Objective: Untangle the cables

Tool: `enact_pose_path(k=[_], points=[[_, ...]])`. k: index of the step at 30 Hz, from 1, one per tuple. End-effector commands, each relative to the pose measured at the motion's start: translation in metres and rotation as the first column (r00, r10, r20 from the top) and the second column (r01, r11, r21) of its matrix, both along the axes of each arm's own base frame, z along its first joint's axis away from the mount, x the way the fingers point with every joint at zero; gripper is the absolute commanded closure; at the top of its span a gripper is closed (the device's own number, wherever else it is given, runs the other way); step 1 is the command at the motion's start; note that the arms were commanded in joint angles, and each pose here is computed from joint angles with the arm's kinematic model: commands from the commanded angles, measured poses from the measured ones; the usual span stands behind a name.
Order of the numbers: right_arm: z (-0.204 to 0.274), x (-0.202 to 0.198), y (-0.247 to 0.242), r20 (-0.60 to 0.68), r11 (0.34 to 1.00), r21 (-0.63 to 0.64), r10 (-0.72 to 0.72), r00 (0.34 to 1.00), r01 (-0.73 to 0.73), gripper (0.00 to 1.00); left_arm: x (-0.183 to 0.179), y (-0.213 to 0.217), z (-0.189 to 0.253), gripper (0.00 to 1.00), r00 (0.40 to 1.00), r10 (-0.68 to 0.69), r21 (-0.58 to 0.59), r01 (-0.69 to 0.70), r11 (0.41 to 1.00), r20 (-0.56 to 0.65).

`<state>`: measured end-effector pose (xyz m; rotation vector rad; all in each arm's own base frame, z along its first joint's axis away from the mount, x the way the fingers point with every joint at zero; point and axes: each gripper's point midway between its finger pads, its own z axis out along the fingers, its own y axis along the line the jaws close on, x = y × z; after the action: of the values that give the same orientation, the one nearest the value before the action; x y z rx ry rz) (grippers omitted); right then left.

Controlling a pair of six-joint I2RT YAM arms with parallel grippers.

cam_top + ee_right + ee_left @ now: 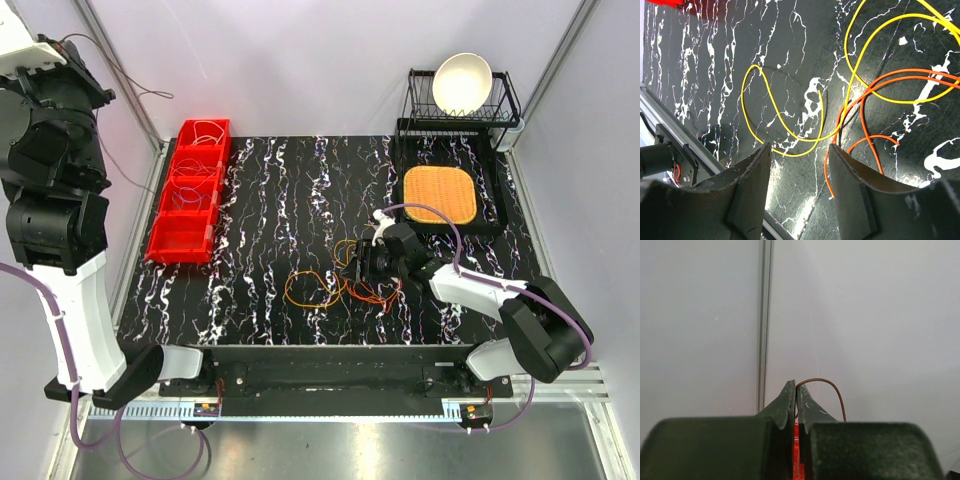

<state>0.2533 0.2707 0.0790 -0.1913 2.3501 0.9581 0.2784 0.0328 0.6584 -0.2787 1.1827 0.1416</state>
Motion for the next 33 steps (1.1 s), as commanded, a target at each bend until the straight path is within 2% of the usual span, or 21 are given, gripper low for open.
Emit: enact_pose_path(k=[1,14,22,33], points=[[0.005,0.005,0.002,0.038,1.000,0.015,0.012,0.999,-0.013,0.45,-0.002,0.010,0.010,1.00,0.997,0.059,0.009,-0.060,0.998,0.039],[0.005,0.005,0.004,0.036,1.000,0.018,0.020,0.999,-0.021,0.45,0.019,0.029,-0.018,1.00,0.982,0.185,0.030,-0.184,0.982,-0.032],[0.003,0.005,0.004,0.029,1.000,0.017,0.020,0.999,-0.021,0.45,0.013,0.053,-0.017,1.00,0.951,0.308,0.013,-0.308,0.951,-0.035],[0.002,0.005,0.005,0.022,1.000,0.017,0.025,0.999,-0.026,0.45,0.028,0.058,-0.034,1.00,0.939,0.335,0.033,-0.334,0.942,-0.079]])
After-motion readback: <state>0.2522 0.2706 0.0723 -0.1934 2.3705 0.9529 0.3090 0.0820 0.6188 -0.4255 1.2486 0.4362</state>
